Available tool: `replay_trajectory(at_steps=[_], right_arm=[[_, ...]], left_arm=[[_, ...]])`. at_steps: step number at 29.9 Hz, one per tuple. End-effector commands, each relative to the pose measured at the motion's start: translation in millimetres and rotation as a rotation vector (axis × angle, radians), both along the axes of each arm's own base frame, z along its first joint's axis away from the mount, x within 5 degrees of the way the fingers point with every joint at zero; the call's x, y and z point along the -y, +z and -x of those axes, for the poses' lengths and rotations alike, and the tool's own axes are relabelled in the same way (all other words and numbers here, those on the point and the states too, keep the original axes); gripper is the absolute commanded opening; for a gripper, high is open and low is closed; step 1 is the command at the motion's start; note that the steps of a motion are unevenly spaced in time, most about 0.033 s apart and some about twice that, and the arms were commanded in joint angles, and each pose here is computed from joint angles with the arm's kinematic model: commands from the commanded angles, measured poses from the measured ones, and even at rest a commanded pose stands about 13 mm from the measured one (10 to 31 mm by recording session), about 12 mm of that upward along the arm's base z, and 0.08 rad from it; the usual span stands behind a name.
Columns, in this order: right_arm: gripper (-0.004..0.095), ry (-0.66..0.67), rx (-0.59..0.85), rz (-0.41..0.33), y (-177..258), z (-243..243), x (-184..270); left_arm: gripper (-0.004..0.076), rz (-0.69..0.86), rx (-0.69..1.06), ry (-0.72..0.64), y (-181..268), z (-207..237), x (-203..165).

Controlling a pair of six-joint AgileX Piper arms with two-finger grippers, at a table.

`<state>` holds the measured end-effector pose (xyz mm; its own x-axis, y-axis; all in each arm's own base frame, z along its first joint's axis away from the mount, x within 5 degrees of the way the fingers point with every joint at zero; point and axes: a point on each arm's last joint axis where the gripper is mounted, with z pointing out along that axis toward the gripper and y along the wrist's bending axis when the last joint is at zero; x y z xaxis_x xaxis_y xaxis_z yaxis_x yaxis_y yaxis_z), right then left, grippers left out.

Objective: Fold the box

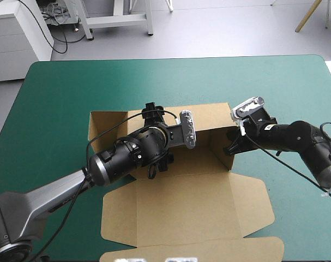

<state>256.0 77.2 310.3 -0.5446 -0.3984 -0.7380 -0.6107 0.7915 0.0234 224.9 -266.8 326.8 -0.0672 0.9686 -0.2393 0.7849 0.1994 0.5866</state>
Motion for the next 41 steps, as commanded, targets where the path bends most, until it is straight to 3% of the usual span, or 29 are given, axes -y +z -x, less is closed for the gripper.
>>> replay_trajectory(at_steps=[1, 9, 12, 14, 23, 30, 34, 38, 41], right_arm=[[-0.0019, 0.012, 0.049, -0.082, 18, 3, -7], [-0.0019, -0.010, 0.078, -0.084, 20, 0, -6], [-0.0019, -0.019, 0.089, -0.085, 21, -1, -6], [-0.0019, -0.027, 0.091, -0.089, 21, -1, -5], [-0.0019, -0.040, 0.109, -0.086, 22, -3, -5], [-0.0019, -0.045, 0.113, -0.084, 22, -3, -4], [-0.0019, -0.055, 0.108, -0.091, 22, -3, -4], [-0.0019, -0.060, 0.108, -0.093, 22, -4, -4], [-0.0019, -0.063, 0.108, -0.090, 22, -4, -3]], left_arm=[[0.0714, 0.126, -0.083, -0.010, 27, 25, 3], [0.0698, 0.129, -0.065, -0.103, 51, 63, 10], [0.0645, 0.151, -0.057, -0.145, 63, 76, 15], [0.0570, 0.155, -0.052, -0.162, 69, 81, 17], [0.0007, 0.187, -0.017, -0.150, 103, 83, 10], [0.0016, 0.200, -0.010, -0.179, 121, 75, 1], [0.0016, 0.295, -0.120, -0.159, 129, 52, -16], [0.0016, 0.451, -0.262, -0.085, 138, 19, -48], [0.0015, 0.537, -0.275, 0.029, 142, -8, -78]])
